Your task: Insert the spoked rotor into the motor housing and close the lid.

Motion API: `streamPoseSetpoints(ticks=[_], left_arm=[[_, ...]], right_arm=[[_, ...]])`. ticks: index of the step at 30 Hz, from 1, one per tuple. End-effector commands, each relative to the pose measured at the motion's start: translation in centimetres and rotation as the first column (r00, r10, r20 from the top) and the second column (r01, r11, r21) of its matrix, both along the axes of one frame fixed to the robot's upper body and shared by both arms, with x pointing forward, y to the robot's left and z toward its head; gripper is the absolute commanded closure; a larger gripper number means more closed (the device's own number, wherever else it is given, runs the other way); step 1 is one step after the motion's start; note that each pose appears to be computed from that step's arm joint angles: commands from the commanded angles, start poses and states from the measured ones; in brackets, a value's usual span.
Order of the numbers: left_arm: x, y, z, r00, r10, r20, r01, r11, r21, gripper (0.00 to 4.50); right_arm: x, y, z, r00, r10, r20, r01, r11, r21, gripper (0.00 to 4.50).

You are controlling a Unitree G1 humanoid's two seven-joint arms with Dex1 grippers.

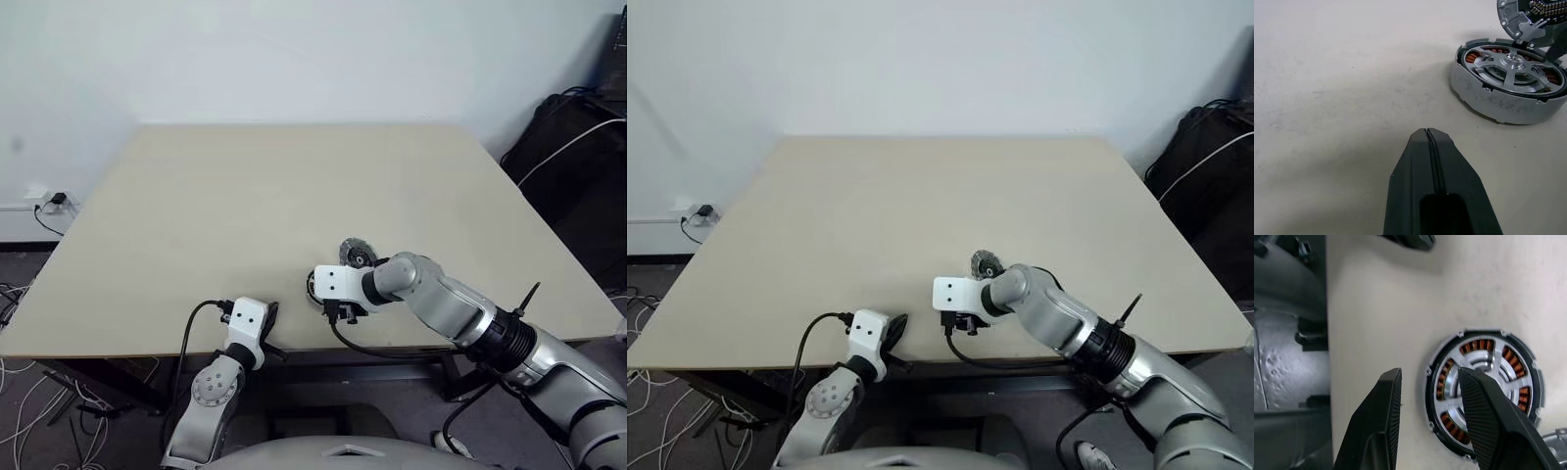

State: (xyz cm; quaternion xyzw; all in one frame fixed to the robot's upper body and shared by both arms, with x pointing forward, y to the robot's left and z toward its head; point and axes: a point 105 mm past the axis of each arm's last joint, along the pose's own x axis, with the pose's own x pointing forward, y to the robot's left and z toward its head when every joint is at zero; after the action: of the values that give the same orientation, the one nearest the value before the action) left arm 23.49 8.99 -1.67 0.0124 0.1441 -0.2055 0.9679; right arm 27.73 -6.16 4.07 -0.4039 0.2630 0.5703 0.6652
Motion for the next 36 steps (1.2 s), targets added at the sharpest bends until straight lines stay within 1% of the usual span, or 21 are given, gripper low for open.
streamPoseSetpoints(ticks=[1,14,17,19,21,22,28,32,36], left_arm=[[0.5,-0.2,1.3,0.999,0.004,0.050,-0.002,1.000,-0.021,4.50],[0.5,0.0,1.3,0.999,0.015,0.051,-0.014,1.000,-0.021,4.50],[0.5,0.0,1.3,0.999,0.016,0.051,-0.015,1.000,-0.021,4.50],[0.5,0.0,1.3,0.999,0.016,0.050,-0.015,1.000,-0.020,4.50],[0.5,0.0,1.3,0.999,0.014,0.050,-0.013,1.000,-0.020,4.50],[0.5,0.0,1.3,0.999,0.014,0.050,-0.013,1.000,-0.020,4.50],[0.4,-0.1,1.3,0.999,0.012,0.049,-0.011,1.000,-0.021,4.50],[0.4,-0.1,1.2,0.999,0.012,0.048,-0.011,1.000,-0.022,4.50],[0.4,-0.1,1.2,0.999,0.012,0.046,-0.011,1.000,-0.023,4.50]], right_arm=[[0.8,0.3,0.4,0.999,0.006,0.036,-0.006,1.000,0.006,2.54],[0.7,-0.1,-1.6,1.000,-0.028,-0.006,0.028,0.999,-0.026,2.54],[0.8,-0.3,-1.7,0.999,-0.041,-0.004,0.041,0.999,-0.030,3.08],[0.9,-0.3,-1.7,0.999,-0.050,-0.003,0.050,0.998,-0.026,3.78],[0.9,-0.2,-1.7,0.998,-0.061,-0.003,0.061,0.998,-0.017,4.38],[1.0,-0.1,-1.7,0.998,-0.069,-0.002,0.069,0.998,-0.009,4.43],[1.6,0.4,-1.4,0.986,-0.164,-0.017,0.164,0.985,0.044,4.45],[2.2,0.9,-1.3,0.957,-0.284,-0.057,0.288,0.953,0.092,4.45],[2.3,1.3,-1.3,0.921,-0.368,-0.127,0.383,0.916,0.119,4.45]])
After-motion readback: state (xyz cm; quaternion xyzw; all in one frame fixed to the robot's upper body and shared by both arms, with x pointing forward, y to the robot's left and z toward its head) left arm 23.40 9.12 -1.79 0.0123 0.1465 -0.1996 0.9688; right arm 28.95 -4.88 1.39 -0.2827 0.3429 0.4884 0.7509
